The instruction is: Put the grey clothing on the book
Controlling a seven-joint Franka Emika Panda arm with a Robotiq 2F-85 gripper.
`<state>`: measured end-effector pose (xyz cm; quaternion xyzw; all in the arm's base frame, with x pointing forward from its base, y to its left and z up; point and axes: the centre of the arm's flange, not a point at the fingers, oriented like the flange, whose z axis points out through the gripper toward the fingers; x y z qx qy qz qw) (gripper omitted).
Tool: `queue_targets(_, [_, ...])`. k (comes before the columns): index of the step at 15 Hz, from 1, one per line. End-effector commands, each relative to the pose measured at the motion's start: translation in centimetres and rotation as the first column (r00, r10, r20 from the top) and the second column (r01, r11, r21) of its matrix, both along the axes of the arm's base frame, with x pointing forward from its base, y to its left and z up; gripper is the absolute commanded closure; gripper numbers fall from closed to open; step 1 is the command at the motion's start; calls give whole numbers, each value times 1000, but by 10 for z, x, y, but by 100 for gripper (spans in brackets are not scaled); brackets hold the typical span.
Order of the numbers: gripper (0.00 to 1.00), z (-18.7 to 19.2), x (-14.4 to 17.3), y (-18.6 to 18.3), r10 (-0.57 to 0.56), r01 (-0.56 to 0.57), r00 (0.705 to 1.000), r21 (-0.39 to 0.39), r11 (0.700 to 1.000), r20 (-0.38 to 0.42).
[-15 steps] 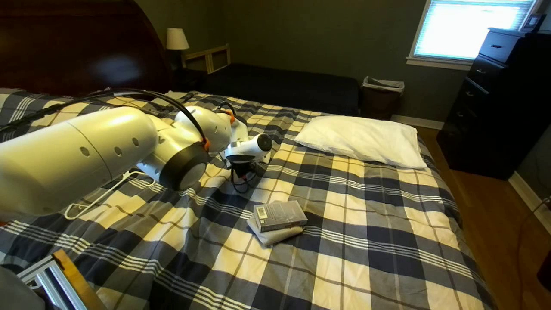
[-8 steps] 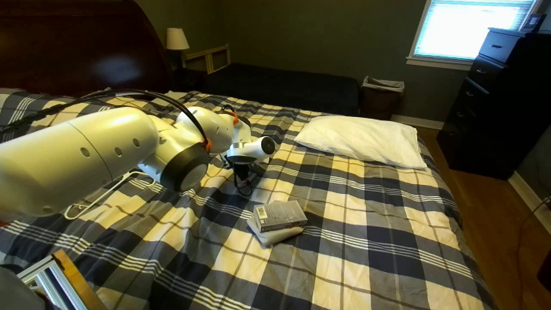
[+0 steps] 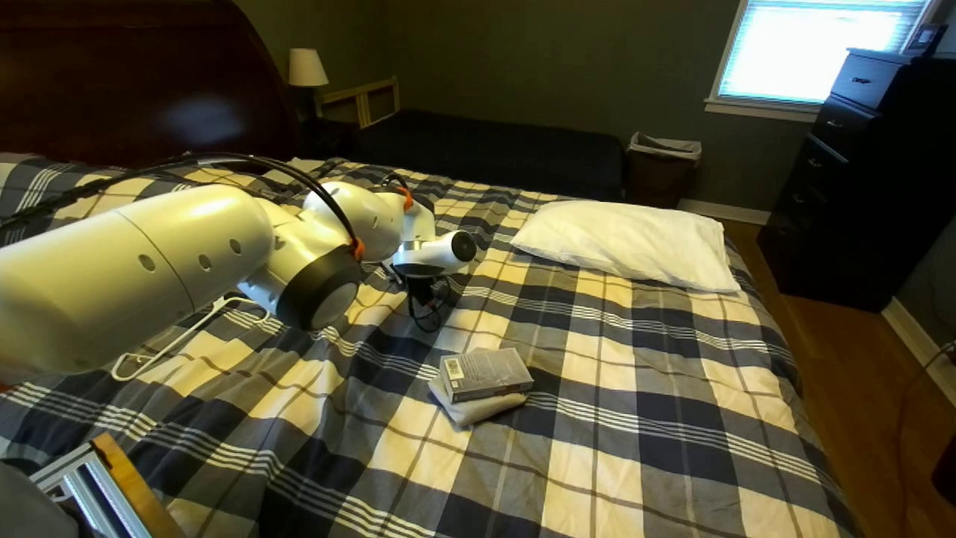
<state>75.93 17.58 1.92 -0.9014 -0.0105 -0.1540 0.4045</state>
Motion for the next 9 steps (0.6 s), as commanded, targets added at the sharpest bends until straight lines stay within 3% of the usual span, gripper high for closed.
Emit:
queue_targets(1, [99, 33, 4, 23, -12, 12, 999, -6, 1000, 53])
queue_targets(5, [99, 45, -2, 28, -135, 129, 988, -80, 988, -72])
queue_targets(9, [99, 41, -19, 5, -303, 279, 941, -163, 946, -150])
